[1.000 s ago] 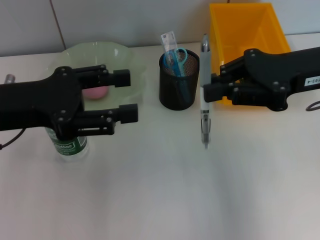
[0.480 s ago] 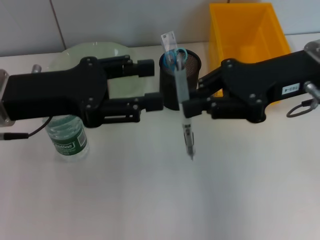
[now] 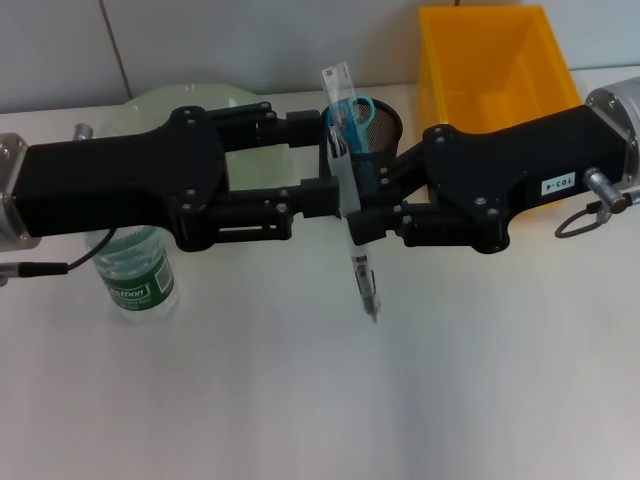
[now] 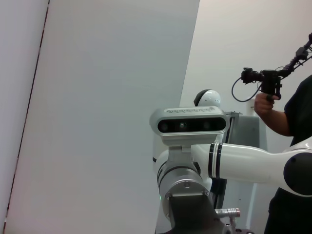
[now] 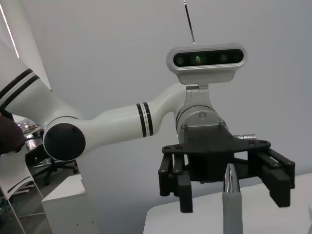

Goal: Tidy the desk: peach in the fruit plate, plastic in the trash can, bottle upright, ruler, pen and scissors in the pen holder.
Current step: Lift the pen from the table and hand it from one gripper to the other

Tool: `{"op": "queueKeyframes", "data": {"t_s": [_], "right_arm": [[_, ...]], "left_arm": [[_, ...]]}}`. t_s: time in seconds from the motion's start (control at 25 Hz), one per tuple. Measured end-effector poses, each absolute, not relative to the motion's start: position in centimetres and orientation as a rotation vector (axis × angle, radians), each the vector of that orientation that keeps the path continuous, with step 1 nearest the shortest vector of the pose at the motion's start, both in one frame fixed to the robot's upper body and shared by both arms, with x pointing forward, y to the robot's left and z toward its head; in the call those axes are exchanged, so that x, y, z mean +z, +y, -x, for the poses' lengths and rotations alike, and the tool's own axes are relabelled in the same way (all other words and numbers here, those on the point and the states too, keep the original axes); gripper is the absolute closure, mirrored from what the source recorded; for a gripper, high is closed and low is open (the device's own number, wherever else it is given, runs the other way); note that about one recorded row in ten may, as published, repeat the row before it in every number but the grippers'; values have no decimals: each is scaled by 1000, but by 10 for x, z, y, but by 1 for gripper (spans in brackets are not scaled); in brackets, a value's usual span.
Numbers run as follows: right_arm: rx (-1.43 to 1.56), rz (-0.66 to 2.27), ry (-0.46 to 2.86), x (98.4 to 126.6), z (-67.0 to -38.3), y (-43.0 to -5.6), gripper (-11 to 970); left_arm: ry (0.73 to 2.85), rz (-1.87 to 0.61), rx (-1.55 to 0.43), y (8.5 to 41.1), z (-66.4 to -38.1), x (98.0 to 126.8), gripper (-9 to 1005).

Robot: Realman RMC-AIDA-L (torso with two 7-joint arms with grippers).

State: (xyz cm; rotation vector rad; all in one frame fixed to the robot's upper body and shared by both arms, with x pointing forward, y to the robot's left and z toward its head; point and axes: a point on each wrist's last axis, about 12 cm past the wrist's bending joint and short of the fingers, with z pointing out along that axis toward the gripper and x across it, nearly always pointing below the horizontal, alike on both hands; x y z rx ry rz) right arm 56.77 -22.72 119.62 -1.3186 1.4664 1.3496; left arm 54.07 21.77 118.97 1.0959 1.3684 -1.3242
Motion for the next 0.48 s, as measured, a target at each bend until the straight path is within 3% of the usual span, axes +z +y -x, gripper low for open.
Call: {"op": "queueKeyframes", "data": {"t_s": [0.48], "right_arm": [[1343, 1329, 1454, 1197, -567, -225, 833]], "left_arm": [[1361, -1102, -1338, 211, -541, 1189, 317]]}}
